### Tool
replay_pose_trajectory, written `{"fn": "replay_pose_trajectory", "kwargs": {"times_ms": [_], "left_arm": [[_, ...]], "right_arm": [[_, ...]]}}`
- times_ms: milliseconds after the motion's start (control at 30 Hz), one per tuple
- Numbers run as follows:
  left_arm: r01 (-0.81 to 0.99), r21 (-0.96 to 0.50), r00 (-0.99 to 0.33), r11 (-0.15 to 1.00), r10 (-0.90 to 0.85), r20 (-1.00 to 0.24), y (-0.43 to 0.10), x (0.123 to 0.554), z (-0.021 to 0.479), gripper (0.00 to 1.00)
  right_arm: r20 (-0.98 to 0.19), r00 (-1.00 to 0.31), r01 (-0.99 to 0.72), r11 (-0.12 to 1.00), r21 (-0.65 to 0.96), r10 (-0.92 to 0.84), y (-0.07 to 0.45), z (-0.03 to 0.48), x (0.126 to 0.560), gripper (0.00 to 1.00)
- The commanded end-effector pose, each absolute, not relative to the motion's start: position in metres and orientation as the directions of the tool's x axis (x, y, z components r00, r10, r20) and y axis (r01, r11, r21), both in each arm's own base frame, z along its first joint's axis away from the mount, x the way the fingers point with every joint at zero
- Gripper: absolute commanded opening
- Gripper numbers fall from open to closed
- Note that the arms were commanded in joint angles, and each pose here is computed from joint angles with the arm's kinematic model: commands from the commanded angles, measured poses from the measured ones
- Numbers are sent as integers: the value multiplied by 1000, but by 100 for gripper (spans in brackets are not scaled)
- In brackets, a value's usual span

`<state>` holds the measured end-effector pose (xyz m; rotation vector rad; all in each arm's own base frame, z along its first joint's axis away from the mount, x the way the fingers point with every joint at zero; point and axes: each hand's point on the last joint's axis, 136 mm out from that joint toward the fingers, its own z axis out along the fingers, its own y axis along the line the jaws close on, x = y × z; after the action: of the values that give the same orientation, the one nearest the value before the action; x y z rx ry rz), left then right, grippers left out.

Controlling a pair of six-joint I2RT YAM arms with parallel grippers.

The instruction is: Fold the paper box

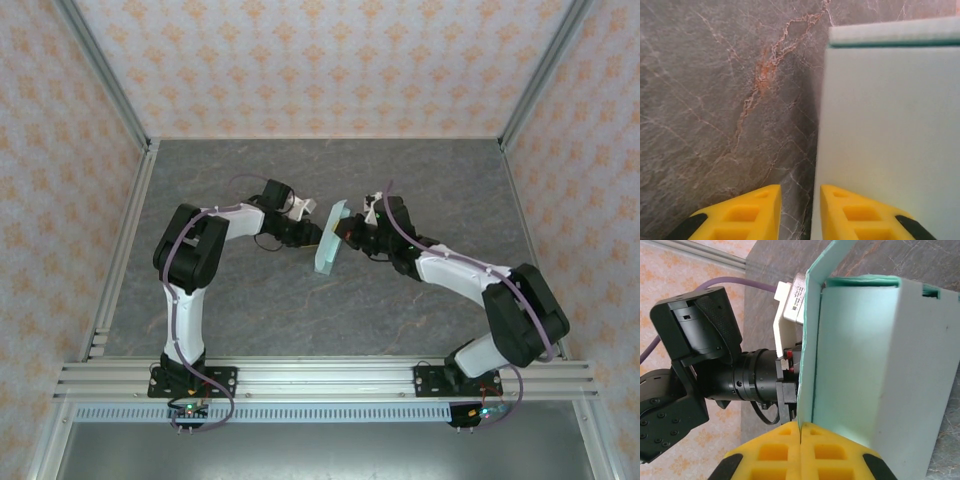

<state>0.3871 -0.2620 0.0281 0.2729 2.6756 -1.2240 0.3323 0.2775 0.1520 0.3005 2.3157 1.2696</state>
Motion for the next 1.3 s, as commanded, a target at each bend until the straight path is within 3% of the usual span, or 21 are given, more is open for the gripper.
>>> {"fn": "replay_pose_trajectory", "kwargs": {"times_ms": [0,367,667,800,1000,1100,1267], "left_arm": [[158,-700,-987,696,120,-103,-260,355,-12,28],[166,-616,-982,770,70,-177,-243,365,7,30],[112,-401,-900,909,-78,-429,-183,381,70,46],[148,-440,-829,886,-132,-544,-180,356,107,51],[378,-342,-708,860,30,-705,-228,300,137,67],[418,-311,-670,854,58,-740,-239,293,132,74],[450,-127,-603,884,195,-773,-252,298,128,83]], "right_arm": [[-333,-857,-70,550,832,394,283,158,340,0],[-322,-859,27,666,746,397,259,116,340,0],[-325,-862,36,687,726,389,256,112,344,0],[-326,-862,39,692,721,389,255,110,344,0],[-323,-869,39,702,711,375,256,105,344,0],[-316,-873,36,695,718,371,259,105,346,0],[-320,-872,31,696,718,370,260,107,347,0]]}}
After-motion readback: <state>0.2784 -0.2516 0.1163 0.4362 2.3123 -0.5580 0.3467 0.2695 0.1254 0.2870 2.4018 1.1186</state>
